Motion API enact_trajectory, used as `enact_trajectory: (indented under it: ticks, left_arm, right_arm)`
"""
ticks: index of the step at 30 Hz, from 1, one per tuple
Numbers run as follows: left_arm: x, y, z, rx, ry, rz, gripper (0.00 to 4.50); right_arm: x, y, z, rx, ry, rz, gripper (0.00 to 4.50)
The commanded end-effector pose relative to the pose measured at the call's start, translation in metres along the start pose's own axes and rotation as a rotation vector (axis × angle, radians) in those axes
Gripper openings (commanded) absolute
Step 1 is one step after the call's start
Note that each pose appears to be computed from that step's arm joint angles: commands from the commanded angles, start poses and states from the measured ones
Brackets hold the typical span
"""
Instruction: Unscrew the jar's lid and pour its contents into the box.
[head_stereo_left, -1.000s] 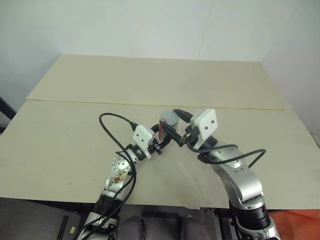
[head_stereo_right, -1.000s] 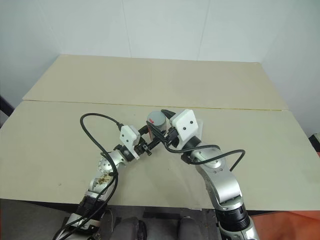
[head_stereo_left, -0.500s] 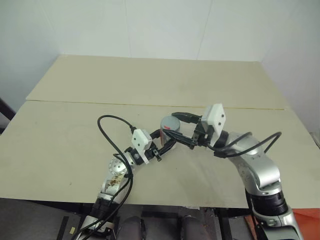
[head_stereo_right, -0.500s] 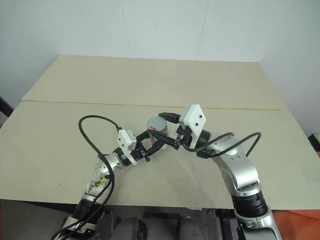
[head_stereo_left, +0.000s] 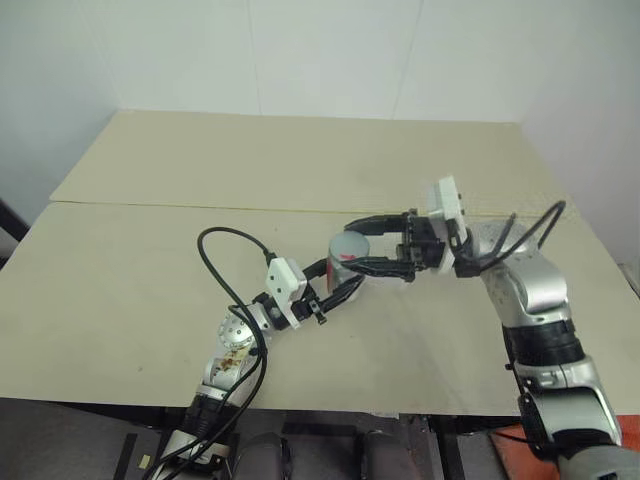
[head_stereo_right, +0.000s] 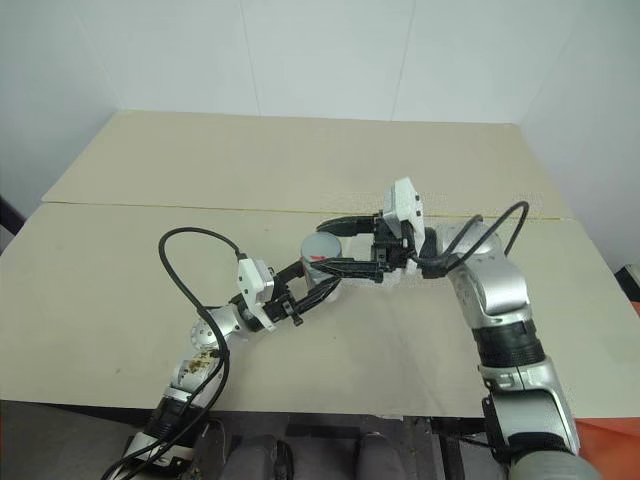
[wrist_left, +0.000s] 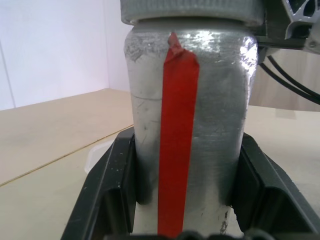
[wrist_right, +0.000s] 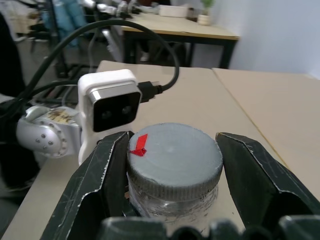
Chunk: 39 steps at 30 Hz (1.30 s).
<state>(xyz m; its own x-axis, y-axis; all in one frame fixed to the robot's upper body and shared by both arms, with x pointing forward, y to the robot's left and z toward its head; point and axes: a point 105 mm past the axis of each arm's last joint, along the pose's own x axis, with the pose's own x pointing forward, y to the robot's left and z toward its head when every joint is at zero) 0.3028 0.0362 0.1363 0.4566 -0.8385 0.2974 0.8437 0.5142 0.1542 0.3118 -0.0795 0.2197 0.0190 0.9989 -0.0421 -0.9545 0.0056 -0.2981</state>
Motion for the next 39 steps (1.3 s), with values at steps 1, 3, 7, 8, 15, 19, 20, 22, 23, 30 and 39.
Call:
enact_trajectory:
  ticks: [1,3,7,8,15,19,20,22,23,30,39]
  left_arm:
    - [0.011,-0.007,0.018,0.050,-0.062,-0.050,2.10]
    - [0.011,-0.007,0.016,0.053,-0.056,-0.055,2.10]
    - [0.010,-0.007,0.015,0.054,-0.054,-0.045,2.10]
    - [0.010,-0.007,0.015,0.053,-0.053,-0.044,2.10]
    - [0.008,-0.007,0.015,0.049,-0.049,-0.035,2.10]
    - [0.007,-0.005,0.014,0.048,-0.047,-0.025,2.10]
    - [0.006,-0.005,0.014,0.047,-0.045,-0.023,2.10]
    - [0.006,-0.005,0.013,0.044,-0.044,-0.020,2.10]
    - [0.006,-0.005,0.013,0.043,-0.043,-0.019,2.10]
    - [0.006,-0.005,0.010,0.036,-0.037,-0.013,2.10]
    - [0.012,0.004,0.005,0.075,-0.023,0.065,2.10]
  right_arm:
    - [0.003,0.001,-0.003,-0.006,0.023,0.139,2.74]
    - [0.002,-0.002,-0.002,-0.008,0.027,0.172,2.74]
    - [-0.001,-0.007,-0.005,-0.025,0.070,0.215,2.74]
    - [-0.002,-0.009,-0.005,-0.022,0.072,0.215,2.74]
    - [-0.005,-0.017,-0.001,-0.161,0.018,0.133,3.09]
    - [-0.011,-0.015,0.005,-0.150,-0.021,0.130,4.31]
    - [-0.013,-0.013,0.007,-0.150,-0.030,0.125,4.46]
    - [-0.018,-0.012,0.010,-0.158,-0.043,0.100,4.46]
    - [-0.020,-0.012,0.012,-0.165,-0.047,0.075,4.46]
    - [-0.042,0.003,0.020,-0.173,-0.054,-0.094,4.46]
    - [-0.024,0.026,0.034,-0.157,-0.125,-0.568,4.46]
